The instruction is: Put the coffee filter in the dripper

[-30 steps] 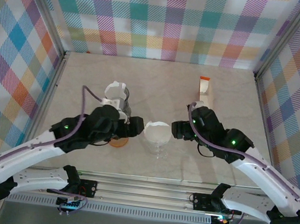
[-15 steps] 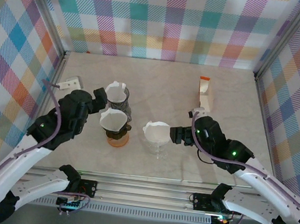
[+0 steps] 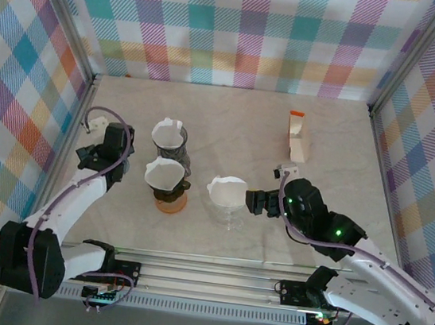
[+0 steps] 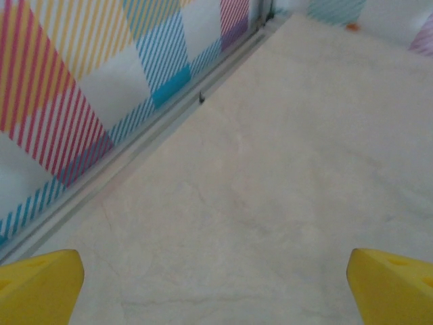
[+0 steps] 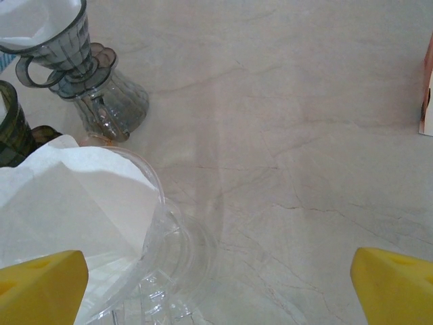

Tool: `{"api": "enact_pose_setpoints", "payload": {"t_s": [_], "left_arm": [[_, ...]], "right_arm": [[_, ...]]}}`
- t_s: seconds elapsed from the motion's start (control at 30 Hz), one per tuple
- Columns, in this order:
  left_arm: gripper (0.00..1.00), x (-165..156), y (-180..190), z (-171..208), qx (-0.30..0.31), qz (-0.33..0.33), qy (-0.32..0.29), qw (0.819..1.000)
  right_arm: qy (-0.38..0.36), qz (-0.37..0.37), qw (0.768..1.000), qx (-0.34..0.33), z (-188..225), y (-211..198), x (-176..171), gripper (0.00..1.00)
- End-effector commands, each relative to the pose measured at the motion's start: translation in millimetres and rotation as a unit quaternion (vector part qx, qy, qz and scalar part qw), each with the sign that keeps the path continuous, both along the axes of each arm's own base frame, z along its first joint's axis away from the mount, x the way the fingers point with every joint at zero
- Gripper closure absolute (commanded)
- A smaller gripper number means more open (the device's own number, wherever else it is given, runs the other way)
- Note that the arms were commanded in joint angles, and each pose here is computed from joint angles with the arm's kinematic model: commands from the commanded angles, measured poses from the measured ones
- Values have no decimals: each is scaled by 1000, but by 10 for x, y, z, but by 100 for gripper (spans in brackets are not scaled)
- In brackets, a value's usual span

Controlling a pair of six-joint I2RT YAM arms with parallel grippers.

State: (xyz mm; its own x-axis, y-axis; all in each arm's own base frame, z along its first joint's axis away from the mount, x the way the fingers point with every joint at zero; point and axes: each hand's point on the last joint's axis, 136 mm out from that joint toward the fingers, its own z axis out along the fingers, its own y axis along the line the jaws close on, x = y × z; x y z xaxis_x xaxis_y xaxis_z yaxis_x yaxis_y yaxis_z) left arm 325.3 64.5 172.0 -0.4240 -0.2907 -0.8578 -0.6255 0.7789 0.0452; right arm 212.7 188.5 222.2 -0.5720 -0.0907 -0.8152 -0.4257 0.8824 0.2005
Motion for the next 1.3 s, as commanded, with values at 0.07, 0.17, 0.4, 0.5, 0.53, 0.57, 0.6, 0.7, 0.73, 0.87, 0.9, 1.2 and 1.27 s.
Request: {"api": "enact_pose_setpoints", "payload": {"t_s": [0.07, 0.17, 0.4, 0.5, 0.53, 0.57, 0.6, 0.7, 0.73, 0.87, 0.9, 1.2, 1.27], "left_arm": [[0, 234, -38, -104, 8, -29, -54, 998], [0, 322, -63, -253, 16, -39, -55, 998], [0, 539, -17, -529, 17, -56, -54, 997], [0, 545, 118, -779, -22, -44, -54, 997], [0, 534, 111, -790, -26, -44, -46, 998], [0, 535, 108, -780, -23, -47, -53, 997], [0, 532, 97, -774, -25, -51, -57, 997], [0, 552, 70, -795, -27, -60, -52, 996], [0, 567, 59, -796, -27, -64, -50, 996], [0, 542, 10, -782, -28, -81, -64, 994], [0, 535, -1, -771, -27, -84, -70, 994], [8, 913, -542, -911, 22, -204, 24, 978], [10, 816, -501, -838, 28, -192, -12, 981]], "right_arm": [[-26, 16, 999, 19, 106, 23, -15, 1], [-29, 16, 999, 16, 78, 1, -26, 1], [-29, 13, 999, 5, -29, -59, -48, 1], [-30, 11, 999, 10, -7, -62, -45, 1], [-30, 12, 999, 12, -1, -57, -49, 1], [-30, 12, 999, 11, -2, -56, -51, 1], [-30, 11, 999, 10, -11, -64, -49, 1], [-33, 0, 999, 3, -32, -103, -28, 1], [-34, -1, 999, 3, -34, -111, -24, 1], [-33, 10, 999, 5, -30, -94, -59, 1], [-33, 7, 999, 4, -30, -111, -60, 1], [-40, 5, 999, 11, -93, -170, -102, 1], [-37, 7, 999, 10, -105, -160, -104, 1]]}}
